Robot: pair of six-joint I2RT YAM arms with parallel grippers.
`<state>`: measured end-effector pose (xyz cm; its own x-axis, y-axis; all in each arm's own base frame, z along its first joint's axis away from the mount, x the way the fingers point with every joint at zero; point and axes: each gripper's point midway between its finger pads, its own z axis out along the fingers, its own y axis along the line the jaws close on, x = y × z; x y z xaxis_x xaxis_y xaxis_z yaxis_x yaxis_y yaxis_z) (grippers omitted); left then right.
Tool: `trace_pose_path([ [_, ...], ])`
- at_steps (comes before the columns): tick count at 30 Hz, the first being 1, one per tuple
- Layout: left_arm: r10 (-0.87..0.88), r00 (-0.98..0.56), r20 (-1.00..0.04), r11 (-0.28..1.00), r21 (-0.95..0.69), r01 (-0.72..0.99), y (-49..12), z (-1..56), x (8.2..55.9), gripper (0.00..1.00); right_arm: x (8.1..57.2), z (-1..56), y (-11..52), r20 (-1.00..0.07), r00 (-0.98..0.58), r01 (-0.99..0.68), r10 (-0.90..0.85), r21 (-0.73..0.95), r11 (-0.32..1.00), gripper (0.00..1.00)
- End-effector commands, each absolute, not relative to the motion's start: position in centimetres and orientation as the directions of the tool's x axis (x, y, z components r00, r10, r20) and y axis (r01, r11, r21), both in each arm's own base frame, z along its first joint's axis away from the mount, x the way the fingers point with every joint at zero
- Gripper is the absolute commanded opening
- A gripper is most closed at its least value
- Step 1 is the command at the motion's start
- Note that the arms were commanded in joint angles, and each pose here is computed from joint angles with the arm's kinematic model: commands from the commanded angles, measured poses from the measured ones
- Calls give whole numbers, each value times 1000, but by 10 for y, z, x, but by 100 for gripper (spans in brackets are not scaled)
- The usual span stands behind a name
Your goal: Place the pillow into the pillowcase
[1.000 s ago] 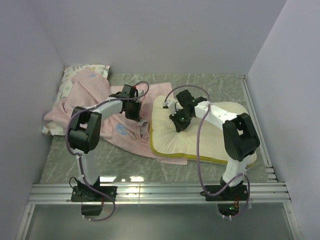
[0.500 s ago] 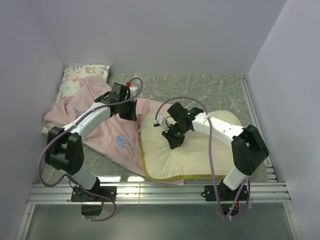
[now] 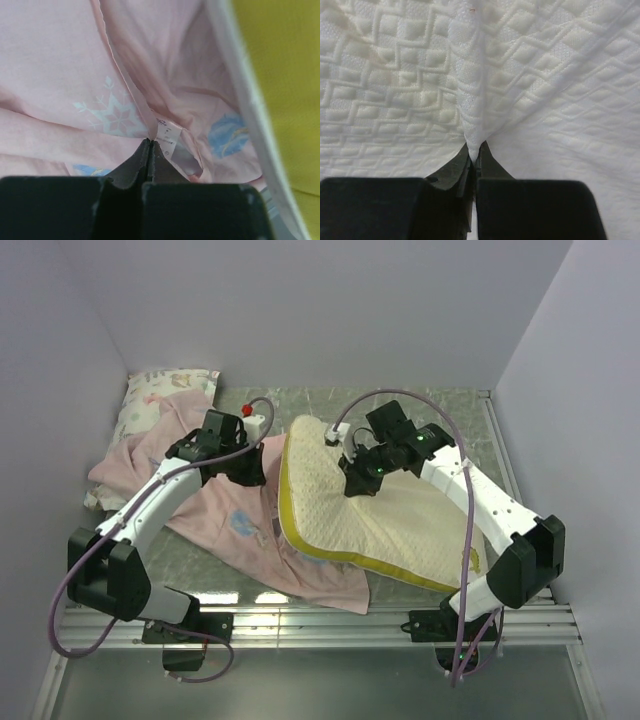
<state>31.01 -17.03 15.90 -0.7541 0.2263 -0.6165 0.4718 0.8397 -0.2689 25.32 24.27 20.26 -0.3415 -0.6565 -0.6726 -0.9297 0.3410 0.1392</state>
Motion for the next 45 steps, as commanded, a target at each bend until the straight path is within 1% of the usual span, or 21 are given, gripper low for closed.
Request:
trace_pose_path([
  [1, 232, -733, -639, 811, -289, 508, -167, 172, 301, 0, 229, 208, 253, -699, -238, -971, -674, 150, 187, 0],
  [3, 229, -737, -636, 808, -298, 508, -165, 174, 298, 0, 215, 196, 257, -684, -163, -986, -711, 129, 102, 0],
  [4, 222, -741, -634, 808, -306, 504, -162, 174, 298, 0, 208, 179, 253, -651, -149, -988, -744, 129, 85, 0],
  [6, 226, -738, -636, 796, -316, 517, -161, 176, 292, 0, 194, 164, 255, -624, -43, -997, -780, 77, -7, 0],
  [7, 222, -739, -636, 796, -320, 514, -159, 176, 291, 0, 184, 147, 250, -593, -22, -996, -805, 83, -34, 0],
  [8, 217, -734, -643, 792, -323, 517, -159, 180, 289, 0, 184, 141, 246, -570, 37, -997, -821, 38, -71, 0],
  [11, 246, -708, -662, 787, -290, 544, -155, 183, 288, 0, 167, 127, 242, -525, 118, -986, -843, 37, -161, 0],
  [14, 256, -696, -671, 770, -293, 567, -156, 187, 284, 0, 162, 123, 245, -499, 177, -976, -848, 20, -216, 0],
  [17, 274, -676, -684, 744, -295, 600, -159, 191, 277, 0, 171, 123, 251, -478, 203, -973, -854, -1, -231, 0],
  [22, 299, -675, -674, 729, -295, 617, -158, 184, 269, 0, 194, 137, 263, -454, 251, -965, -855, -52, -256, 0],
  [26, 303, -666, -681, 718, -296, 630, -161, 185, 269, 0, 203, 129, 270, -412, 270, -956, -870, -11, -292, 0],
  [28, 313, -662, -681, 710, -295, 639, -164, 185, 269, 0, 210, 132, 277, -410, 282, -953, -867, -18, -302, 0],
  [32, 323, -647, -690, 696, -290, 657, -171, 187, 269, 0, 217, 127, 287, -389, 290, -944, -874, 32, -328, 0],
  [34, 322, -646, -692, 695, -291, 658, -173, 189, 270, 0, 215, 127, 291, -389, 296, -937, -872, 61, -345, 0],
  [35, 319, -649, -690, 697, -293, 654, -173, 188, 271, 0, 209, 121, 289, -370, 302, -928, -879, 99, -360, 0],
  [40, 310, -644, -700, 692, -299, 658, -175, 192, 271, 0, 202, 112, 281, -341, 335, -913, -879, 112, -391, 0],
  [42, 314, -646, -695, 674, -316, 668, -177, 191, 266, 0, 212, 112, 285, -342, 321, -926, -883, 82, -369, 0],
  [43, 323, -645, -692, 645, -338, 685, -182, 191, 259, 0, 229, 115, 294, -349, 312, -937, -883, 37, -346, 0],
  [44, 332, -648, -685, 633, -348, 692, -184, 189, 256, 0, 242, 120, 299, -366, 264, -956, -892, 26, -294, 0],
  [45, 352, -655, -669, 619, -358, 699, -183, 185, 249, 0, 265, 125, 296, -390, 193, -976, -900, 21, -218, 0],
])
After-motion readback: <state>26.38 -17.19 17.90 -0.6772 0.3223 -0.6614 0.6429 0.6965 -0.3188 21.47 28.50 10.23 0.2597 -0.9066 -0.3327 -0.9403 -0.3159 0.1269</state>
